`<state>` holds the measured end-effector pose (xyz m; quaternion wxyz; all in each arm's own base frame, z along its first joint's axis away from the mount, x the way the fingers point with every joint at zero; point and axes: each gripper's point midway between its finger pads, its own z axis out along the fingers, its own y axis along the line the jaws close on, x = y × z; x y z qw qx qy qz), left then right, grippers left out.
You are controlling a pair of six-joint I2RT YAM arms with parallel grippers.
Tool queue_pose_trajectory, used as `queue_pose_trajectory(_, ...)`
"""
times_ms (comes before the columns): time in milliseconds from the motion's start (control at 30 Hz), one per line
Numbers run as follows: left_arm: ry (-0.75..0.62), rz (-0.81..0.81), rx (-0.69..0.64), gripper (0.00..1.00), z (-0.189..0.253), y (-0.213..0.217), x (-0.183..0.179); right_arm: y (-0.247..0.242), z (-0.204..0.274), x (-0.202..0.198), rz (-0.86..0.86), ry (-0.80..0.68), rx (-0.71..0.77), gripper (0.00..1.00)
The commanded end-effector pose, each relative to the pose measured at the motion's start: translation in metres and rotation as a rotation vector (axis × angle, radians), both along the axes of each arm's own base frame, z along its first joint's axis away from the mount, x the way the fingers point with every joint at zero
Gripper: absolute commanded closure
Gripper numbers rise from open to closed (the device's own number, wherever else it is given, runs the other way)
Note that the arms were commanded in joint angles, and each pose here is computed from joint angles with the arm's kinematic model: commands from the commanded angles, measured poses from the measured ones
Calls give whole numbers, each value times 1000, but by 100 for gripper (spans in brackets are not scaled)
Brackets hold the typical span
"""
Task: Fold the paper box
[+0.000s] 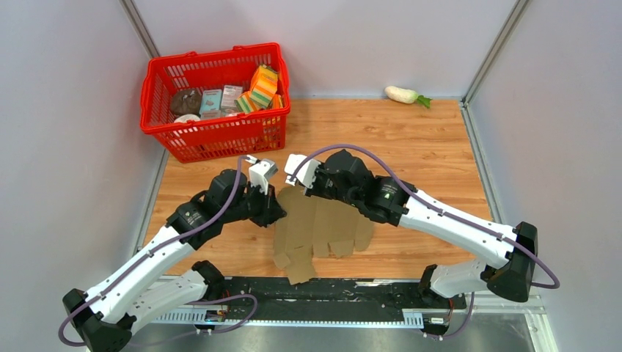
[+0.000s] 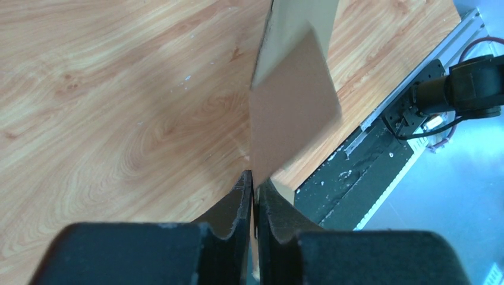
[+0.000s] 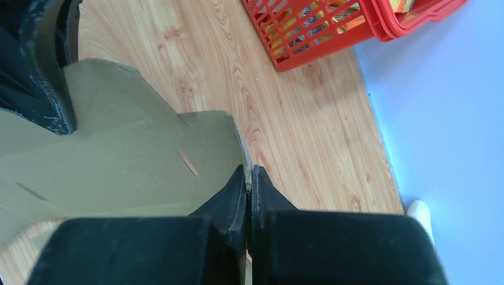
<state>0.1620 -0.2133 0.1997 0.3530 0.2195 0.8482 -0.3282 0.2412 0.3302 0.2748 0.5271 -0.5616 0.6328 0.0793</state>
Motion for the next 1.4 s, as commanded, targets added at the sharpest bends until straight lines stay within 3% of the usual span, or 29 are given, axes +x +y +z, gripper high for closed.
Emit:
queue_pose_trajectory(0, -38, 60, -23, 78, 21, 6, 6, 0, 28, 6, -53, -38, 94, 100)
queue_pose_trajectory(33, -60, 86, -23, 63, 29, 11, 8, -2, 29, 6, -63, -31, 96, 100)
queue_pose_trajectory(100, -124, 187, -4, 43, 40, 32, 14, -9, 36, 8, -121, -13, 131, 100)
queue_pose_trajectory(133, -163, 225, -15, 25, 53, 40, 16, -14, 46, 9, -143, -8, 152, 100)
queue_pose_trajectory(267, -323, 448, -67, 23, 95, 88, 21, -29, 69, 9, -183, 101, 253, 100)
queue_pose_trajectory(400, -433, 538, -137, 22, 123, 118, 10, -50, 50, 19, -283, 290, 299, 100)
queue_pose_trajectory(467, -434, 563, -106, 20, 116, 124, 12, -67, 27, 34, -377, 397, 337, 100)
queue_pose_trajectory(700, -280, 479, -7, 23, 63, 88, 30, -113, -60, 65, -634, 659, 378, 100)
queue_pose_trajectory(833, -218, 473, -18, 24, 40, 64, 54, -122, -97, 62, -637, 821, 474, 100)
queue_pose_trajectory(967, -72, 389, -50, 29, 14, 30, 76, -133, -125, 58, -659, 900, 510, 100)
queue_pose_trajectory(1133, -36, 355, -21, 34, -2, 9, 101, -146, -151, 53, -759, 923, 483, 96)
queue_pose_trajectory(1233, -6, 355, 23, 34, -21, 4, 110, -157, -153, 56, -830, 902, 491, 84)
queue_pose_trajectory(1267, 9, 351, 40, 34, -29, 3, 112, -159, -153, 57, -833, 895, 492, 69)
queue_pose_trajectory(1367, 21, 335, 56, 35, -37, 1, 113, -166, -144, 63, -849, 843, 479, 48)
